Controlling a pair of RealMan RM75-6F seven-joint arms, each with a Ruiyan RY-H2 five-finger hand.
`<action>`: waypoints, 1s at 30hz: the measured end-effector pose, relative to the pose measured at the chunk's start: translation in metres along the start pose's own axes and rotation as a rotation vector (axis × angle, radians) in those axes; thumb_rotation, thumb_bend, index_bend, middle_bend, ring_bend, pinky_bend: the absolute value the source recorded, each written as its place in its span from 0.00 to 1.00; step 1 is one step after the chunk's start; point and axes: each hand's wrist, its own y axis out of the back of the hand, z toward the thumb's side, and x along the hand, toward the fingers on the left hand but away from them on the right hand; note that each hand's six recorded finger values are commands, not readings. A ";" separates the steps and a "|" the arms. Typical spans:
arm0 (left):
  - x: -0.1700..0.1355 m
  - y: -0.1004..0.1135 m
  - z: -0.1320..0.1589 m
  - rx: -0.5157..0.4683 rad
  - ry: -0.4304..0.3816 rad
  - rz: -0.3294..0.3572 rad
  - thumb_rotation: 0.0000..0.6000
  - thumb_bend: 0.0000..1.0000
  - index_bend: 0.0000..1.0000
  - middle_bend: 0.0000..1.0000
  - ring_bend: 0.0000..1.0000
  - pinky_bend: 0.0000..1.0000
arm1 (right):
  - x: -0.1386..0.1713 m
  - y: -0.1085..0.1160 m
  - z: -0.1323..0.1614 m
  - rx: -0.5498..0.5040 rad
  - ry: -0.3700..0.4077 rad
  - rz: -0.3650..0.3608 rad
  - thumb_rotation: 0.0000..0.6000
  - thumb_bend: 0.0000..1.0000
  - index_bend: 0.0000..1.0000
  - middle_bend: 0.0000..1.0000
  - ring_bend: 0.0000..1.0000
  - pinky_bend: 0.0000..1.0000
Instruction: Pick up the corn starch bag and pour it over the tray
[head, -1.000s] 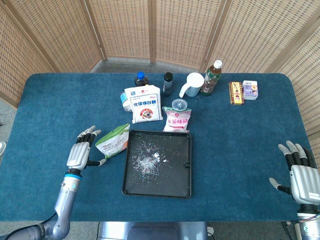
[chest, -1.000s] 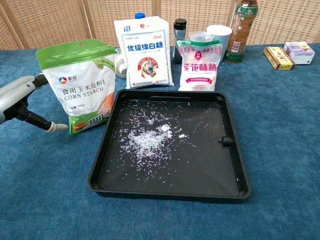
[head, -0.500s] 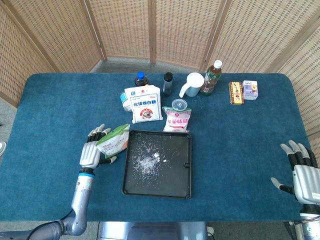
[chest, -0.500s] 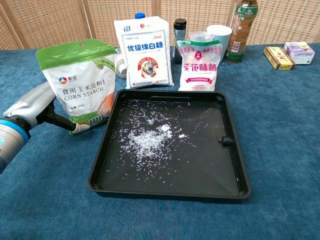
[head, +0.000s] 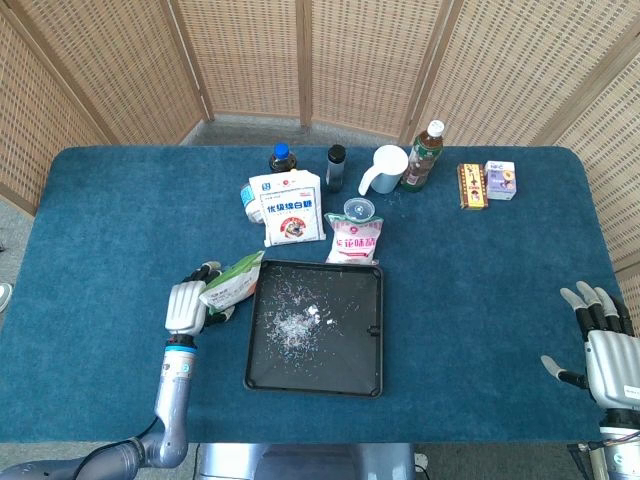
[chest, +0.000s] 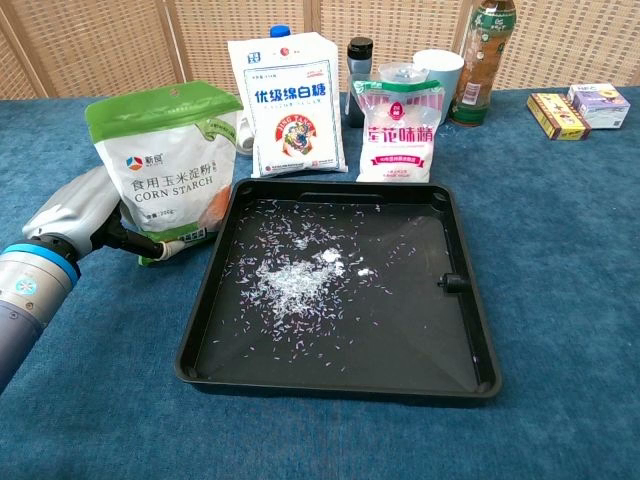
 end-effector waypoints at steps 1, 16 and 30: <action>0.000 0.000 0.000 0.003 0.000 0.006 1.00 0.32 0.60 0.43 0.49 0.55 | 0.000 0.000 0.000 0.000 0.000 0.000 1.00 0.10 0.13 0.07 0.02 0.04; -0.003 0.033 -0.014 0.041 -0.095 0.097 1.00 0.35 0.69 0.53 0.58 0.61 | 0.000 -0.002 0.001 0.001 0.006 0.004 1.00 0.10 0.13 0.07 0.02 0.04; -0.017 0.117 -0.010 0.306 -0.480 0.037 1.00 0.37 0.71 0.55 0.59 0.61 | 0.002 -0.004 0.006 0.003 0.015 0.012 1.00 0.10 0.13 0.07 0.02 0.04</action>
